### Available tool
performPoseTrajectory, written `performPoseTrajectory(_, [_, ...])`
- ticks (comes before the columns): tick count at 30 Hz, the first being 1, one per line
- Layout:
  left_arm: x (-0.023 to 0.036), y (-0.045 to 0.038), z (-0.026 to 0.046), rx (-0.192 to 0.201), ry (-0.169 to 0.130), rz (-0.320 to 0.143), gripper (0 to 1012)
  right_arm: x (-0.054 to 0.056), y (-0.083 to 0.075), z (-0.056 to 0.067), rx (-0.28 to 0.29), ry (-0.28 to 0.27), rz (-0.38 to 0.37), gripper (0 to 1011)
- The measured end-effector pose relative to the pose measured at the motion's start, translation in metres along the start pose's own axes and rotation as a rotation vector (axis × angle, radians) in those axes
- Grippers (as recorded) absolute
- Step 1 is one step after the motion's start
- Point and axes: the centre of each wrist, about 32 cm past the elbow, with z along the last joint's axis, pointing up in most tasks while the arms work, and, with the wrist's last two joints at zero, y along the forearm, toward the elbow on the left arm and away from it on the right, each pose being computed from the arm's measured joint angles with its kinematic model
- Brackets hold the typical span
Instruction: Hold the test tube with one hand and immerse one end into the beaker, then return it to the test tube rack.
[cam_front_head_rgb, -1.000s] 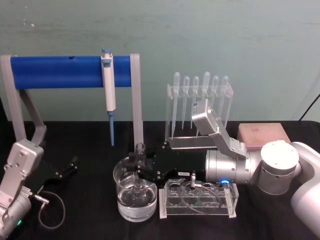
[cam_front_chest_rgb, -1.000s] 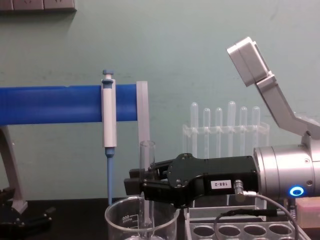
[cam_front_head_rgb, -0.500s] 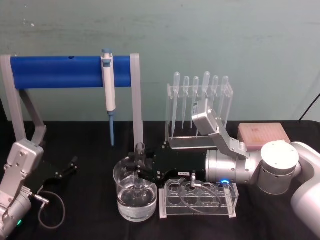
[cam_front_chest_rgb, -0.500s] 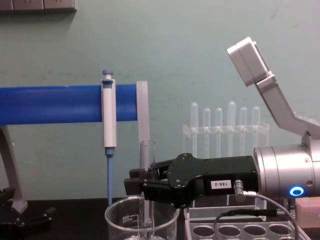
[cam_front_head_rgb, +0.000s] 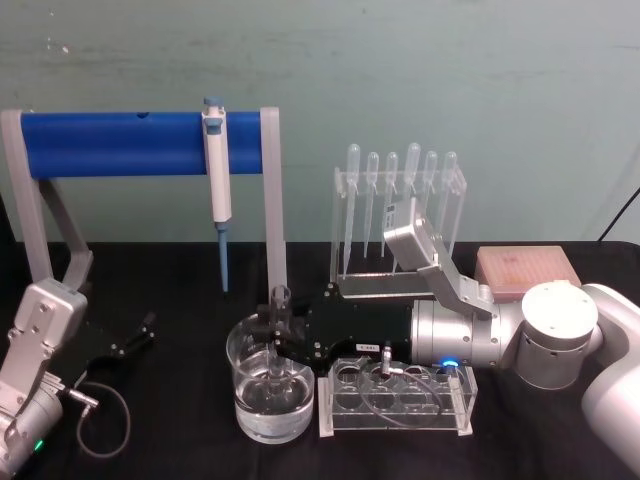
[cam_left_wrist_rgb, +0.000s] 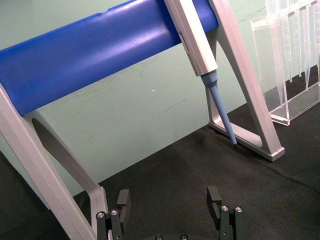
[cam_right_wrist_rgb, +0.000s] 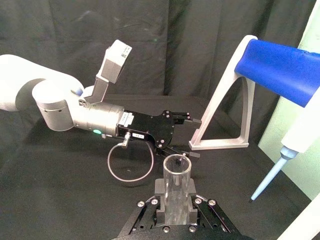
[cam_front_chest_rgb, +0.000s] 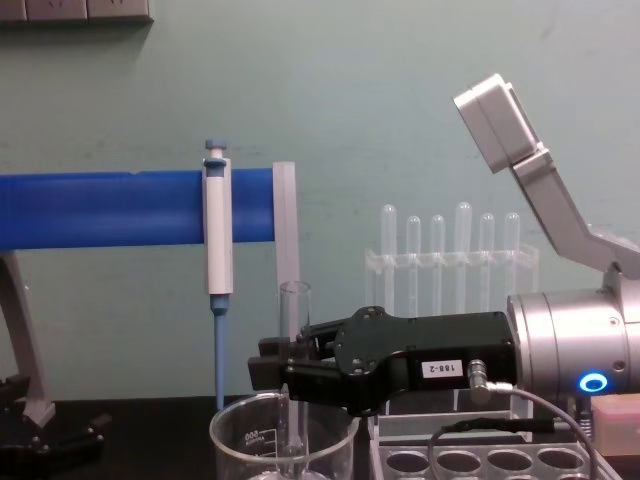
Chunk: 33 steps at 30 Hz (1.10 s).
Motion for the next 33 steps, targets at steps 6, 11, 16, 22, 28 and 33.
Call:
performPoseTrajectory(6, [0.0, 0.0, 0.0, 0.0, 0.0, 0.0, 1000, 0.0, 0.0, 0.0, 0.0, 0.0, 0.0, 226])
performPoseTrajectory(11, [0.0, 0.0, 0.0, 0.0, 0.0, 0.0, 1000, 0.0, 0.0, 0.0, 0.0, 0.0, 0.0, 226])
performPoseTrajectory(16, [0.0, 0.0, 0.0, 0.0, 0.0, 0.0, 1000, 0.0, 0.0, 0.0, 0.0, 0.0, 0.0, 227])
performPoseTrajectory(22, [0.0, 0.0, 0.0, 0.0, 0.0, 0.0, 1000, 0.0, 0.0, 0.0, 0.0, 0.0, 0.0, 226])
performPoseTrajectory(28, [0.0, 0.0, 0.0, 0.0, 0.0, 0.0, 1000, 0.0, 0.0, 0.0, 0.0, 0.0, 0.0, 227])
performPoseTrajectory(33, [0.0, 0.0, 0.0, 0.0, 0.0, 0.0, 1000, 0.0, 0.0, 0.0, 0.0, 0.0, 0.0, 226])
